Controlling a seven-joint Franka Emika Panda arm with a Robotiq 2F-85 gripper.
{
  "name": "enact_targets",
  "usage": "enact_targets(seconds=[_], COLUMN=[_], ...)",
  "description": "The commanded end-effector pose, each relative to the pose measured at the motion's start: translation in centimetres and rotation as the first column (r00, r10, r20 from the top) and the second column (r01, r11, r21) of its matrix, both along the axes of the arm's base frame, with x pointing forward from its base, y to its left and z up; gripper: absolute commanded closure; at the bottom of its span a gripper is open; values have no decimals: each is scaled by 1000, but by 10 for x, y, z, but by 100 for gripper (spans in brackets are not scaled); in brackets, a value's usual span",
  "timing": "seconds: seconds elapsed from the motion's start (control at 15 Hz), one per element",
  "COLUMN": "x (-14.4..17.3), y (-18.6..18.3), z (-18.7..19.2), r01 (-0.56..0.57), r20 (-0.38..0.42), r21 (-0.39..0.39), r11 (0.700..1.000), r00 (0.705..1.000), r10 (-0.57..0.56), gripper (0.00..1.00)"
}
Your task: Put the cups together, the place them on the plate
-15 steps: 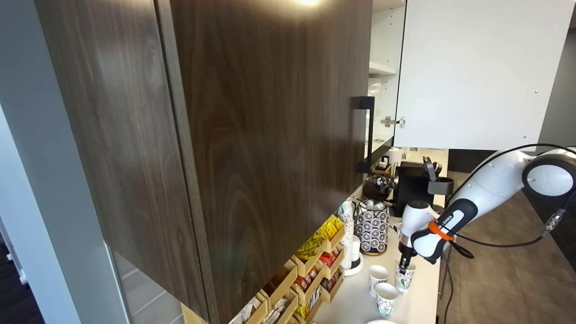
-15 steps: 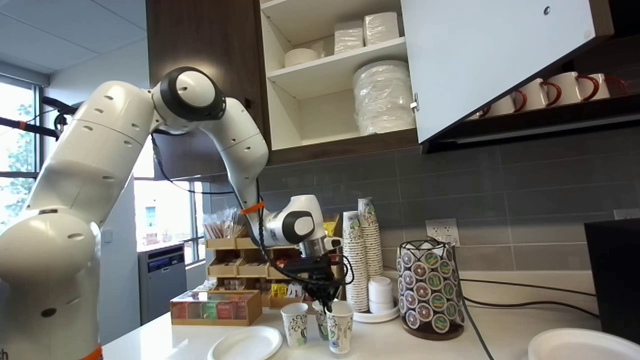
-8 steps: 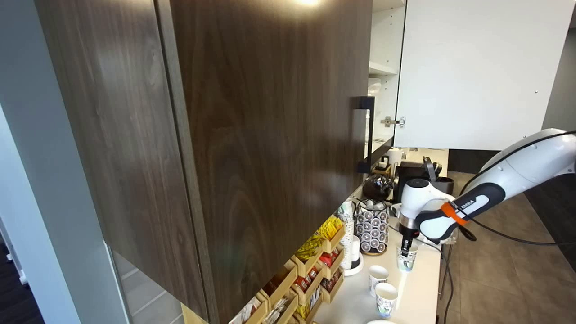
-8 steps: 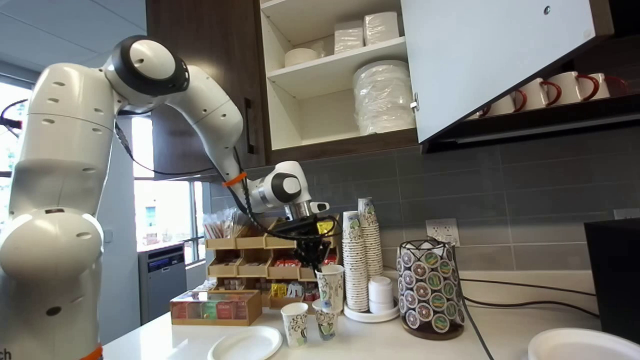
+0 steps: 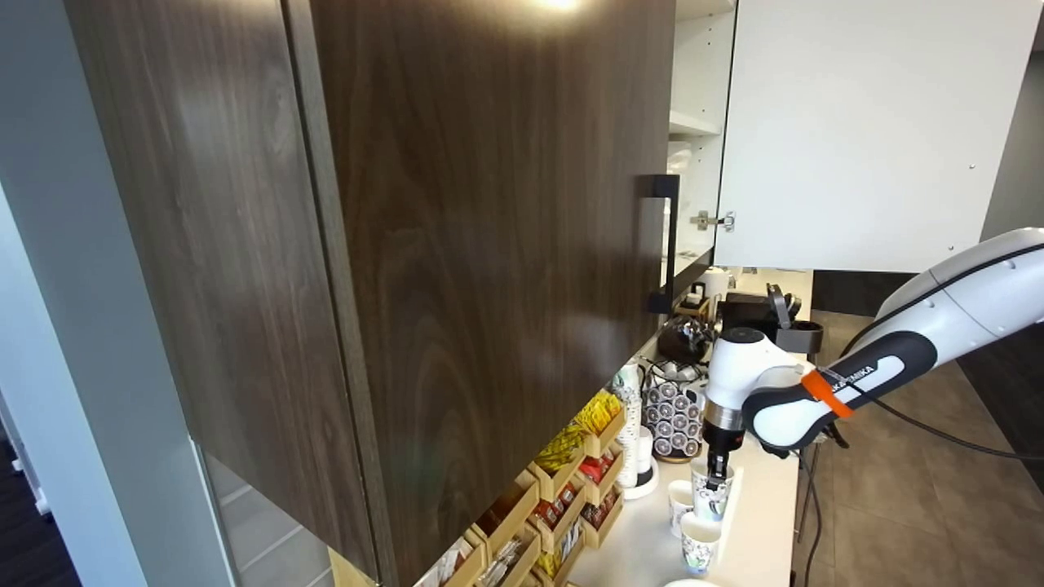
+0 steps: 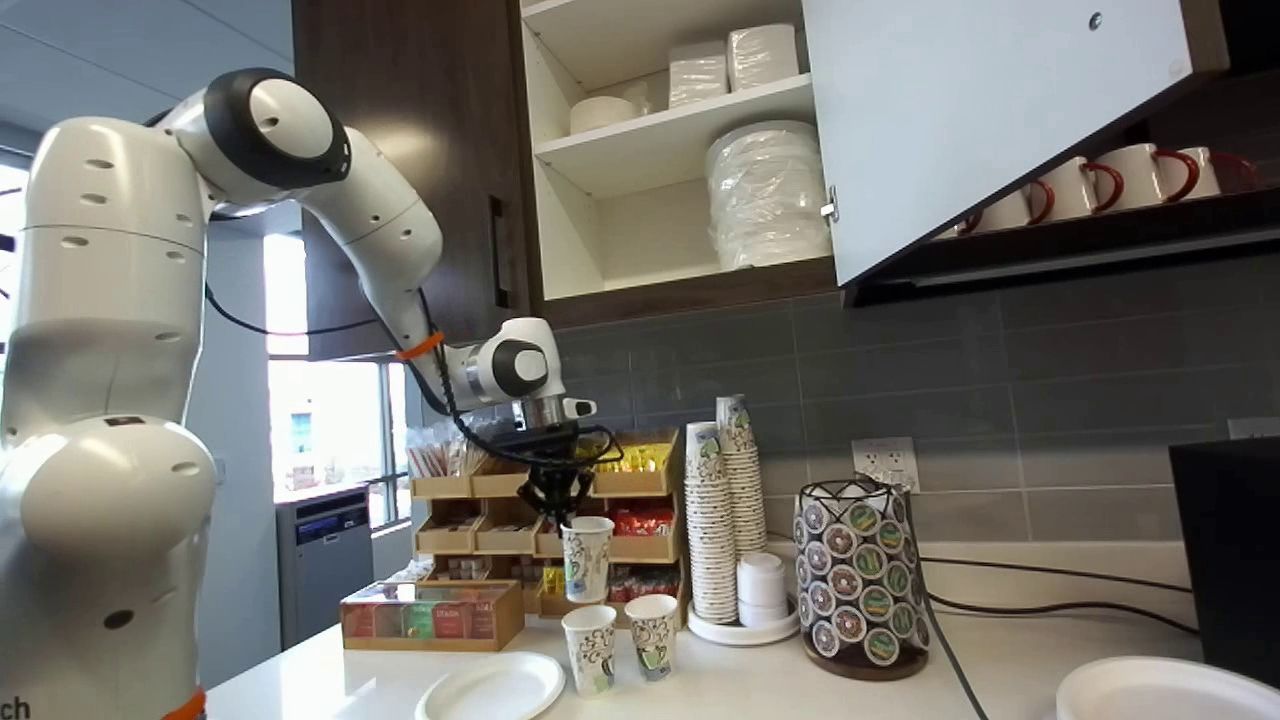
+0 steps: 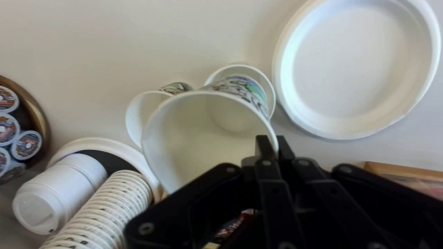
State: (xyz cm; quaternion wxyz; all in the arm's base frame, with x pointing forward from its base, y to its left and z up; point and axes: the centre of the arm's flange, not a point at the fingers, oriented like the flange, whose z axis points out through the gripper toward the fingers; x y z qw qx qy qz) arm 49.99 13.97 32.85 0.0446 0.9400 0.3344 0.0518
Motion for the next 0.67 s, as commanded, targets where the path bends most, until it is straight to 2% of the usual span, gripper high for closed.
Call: enact_targets(seconds=[0.0, 0.6], x=[-6, 1], y=[14, 11], z=[-25, -53], r01=[-55, -65], r20=[-47, -21], r21=[17, 3], r11=[998, 998], r00=[997, 998], r10=[56, 65], gripper=[94, 94])
